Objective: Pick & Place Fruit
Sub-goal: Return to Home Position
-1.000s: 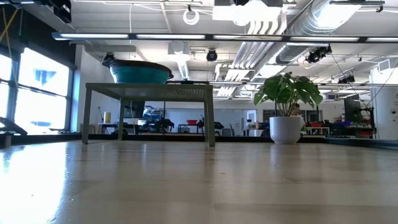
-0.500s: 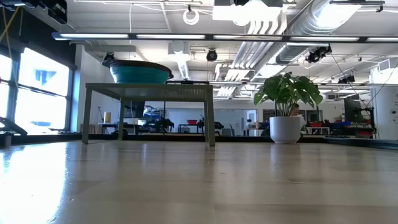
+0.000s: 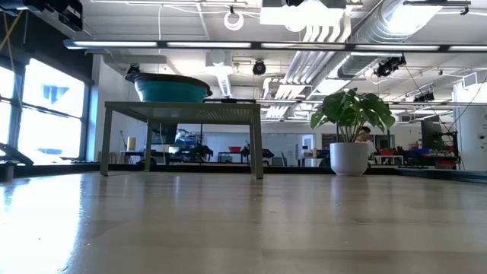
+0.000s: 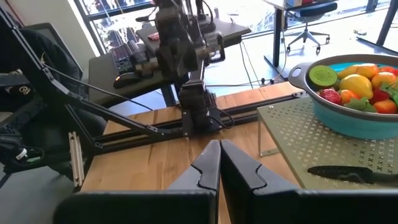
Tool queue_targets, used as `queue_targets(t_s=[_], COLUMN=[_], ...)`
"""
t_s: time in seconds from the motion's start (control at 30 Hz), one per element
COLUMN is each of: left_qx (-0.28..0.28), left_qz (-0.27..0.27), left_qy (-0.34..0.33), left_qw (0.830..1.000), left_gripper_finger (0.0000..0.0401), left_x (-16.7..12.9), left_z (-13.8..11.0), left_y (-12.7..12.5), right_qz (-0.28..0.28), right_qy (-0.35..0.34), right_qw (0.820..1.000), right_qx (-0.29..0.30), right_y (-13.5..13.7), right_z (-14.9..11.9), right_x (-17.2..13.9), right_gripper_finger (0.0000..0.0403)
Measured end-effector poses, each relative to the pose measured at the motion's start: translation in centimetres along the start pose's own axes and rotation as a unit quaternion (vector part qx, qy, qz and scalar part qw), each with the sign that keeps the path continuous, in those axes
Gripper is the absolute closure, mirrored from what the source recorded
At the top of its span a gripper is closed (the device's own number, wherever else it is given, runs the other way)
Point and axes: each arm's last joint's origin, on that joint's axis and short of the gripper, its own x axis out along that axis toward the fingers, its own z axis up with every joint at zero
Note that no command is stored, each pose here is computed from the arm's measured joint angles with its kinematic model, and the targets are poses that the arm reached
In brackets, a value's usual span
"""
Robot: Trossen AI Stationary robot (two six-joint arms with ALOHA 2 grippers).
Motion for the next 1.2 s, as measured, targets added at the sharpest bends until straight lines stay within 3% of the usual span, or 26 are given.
queue_targets(t_s=[0.63, 1.2], left_qx=[0.004, 0.017], left_qz=[-0.070, -0.071], left_qy=[0.028, 0.044], left_qw=[0.997, 0.996], left_gripper_finger=[0.0401, 0.0401], left_x=[2.9, 3.4], left_z=[-8.0, -11.1], left_y=[-1.2, -1.4], right_qz=[-0.012, -0.017], right_qy=[-0.010, 0.001], right_qw=[1.000, 1.000], right_qx=[0.010, 0.009], right_y=[-0.1, -0.3], right_z=[0.2, 0.0], right_x=[0.0, -0.2], right_gripper_finger=[0.0400, 0.0400])
